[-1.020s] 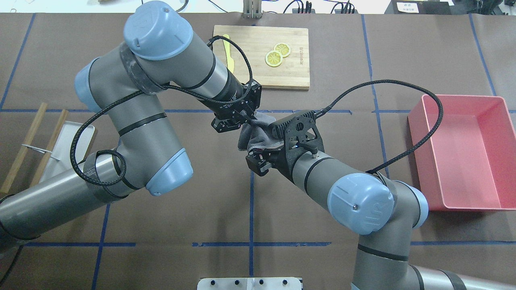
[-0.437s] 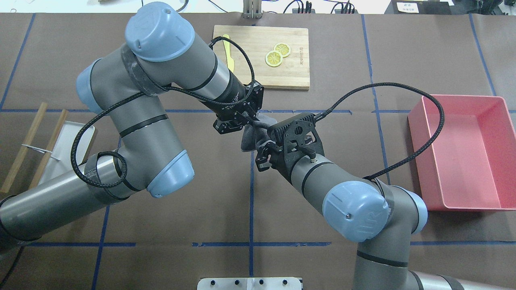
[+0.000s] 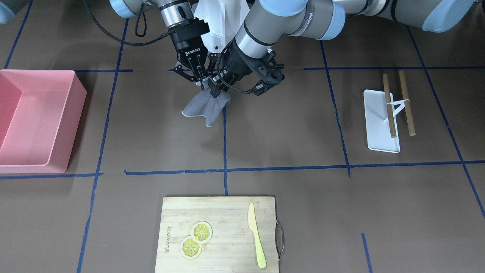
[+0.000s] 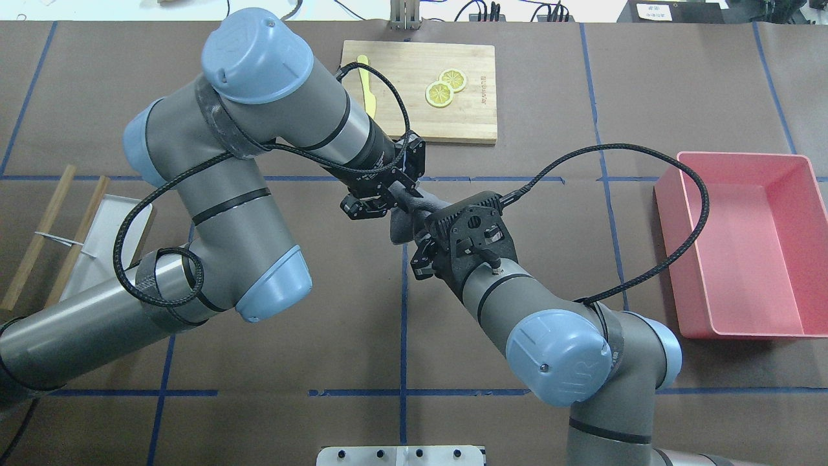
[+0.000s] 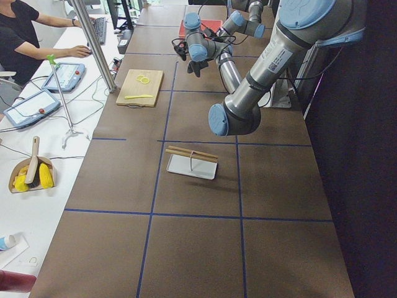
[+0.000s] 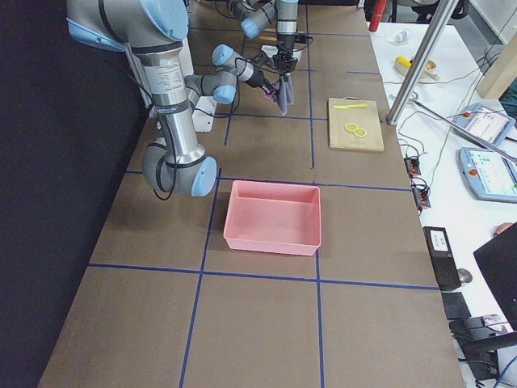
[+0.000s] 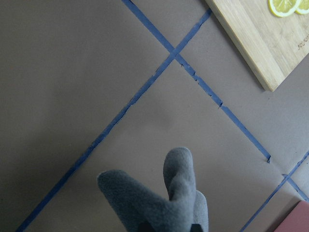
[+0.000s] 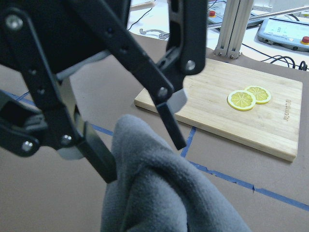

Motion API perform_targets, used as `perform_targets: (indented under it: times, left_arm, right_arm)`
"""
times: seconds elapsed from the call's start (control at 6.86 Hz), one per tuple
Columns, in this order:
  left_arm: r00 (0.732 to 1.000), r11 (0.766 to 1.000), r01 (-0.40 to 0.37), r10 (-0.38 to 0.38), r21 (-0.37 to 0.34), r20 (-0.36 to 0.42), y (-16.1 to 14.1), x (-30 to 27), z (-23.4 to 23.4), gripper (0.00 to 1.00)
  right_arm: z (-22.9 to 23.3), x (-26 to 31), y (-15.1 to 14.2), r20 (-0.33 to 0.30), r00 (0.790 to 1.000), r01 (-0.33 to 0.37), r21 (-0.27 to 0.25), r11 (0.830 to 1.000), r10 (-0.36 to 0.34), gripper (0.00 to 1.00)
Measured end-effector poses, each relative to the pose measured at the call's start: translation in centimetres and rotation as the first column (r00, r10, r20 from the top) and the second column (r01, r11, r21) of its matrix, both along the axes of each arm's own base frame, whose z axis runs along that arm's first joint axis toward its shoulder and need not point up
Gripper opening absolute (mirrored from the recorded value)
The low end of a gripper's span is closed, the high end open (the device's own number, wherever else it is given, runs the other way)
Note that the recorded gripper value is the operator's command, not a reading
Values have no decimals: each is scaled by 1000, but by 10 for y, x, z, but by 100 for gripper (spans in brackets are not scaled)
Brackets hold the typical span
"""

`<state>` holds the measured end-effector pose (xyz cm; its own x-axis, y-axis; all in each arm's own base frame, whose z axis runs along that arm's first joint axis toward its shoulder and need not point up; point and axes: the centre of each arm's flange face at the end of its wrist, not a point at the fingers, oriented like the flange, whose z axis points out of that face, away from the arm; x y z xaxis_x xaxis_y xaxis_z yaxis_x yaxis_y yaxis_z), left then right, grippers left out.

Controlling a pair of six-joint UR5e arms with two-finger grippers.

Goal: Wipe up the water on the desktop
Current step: 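Open the left gripper and draw it back while the right gripper holds the cloth, then lower the grey cloth onto the table with the right gripper and wipe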

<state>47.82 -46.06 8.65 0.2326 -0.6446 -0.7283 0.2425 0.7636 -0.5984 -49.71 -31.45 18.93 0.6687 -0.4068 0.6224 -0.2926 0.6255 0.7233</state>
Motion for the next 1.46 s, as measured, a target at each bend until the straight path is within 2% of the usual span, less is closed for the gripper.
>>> perform_targets:
  times: [0.15,0.73,1.17,1.46]
  left_arm:
    - [1000,1000,3,-3,8,-3,1,1,1,99]
    - [999,998,43,-43,40,-15,-7,-14,-3,99]
    - [996,995,90,-90,50,-6,-30,-40,5,99]
    - [994,993,105,-105,47,3,-37,-47,12,99]
  right_arm:
    - [1,0,0,-2,1000,-2,0,1000,2,0]
    - [16,18,0,-17,1000,-10,-2,1000,10,0]
    - [82,48,6,-134,991,-10,-30,1000,6,0]
    - [132,63,12,-236,971,9,-70,997,-25,0]
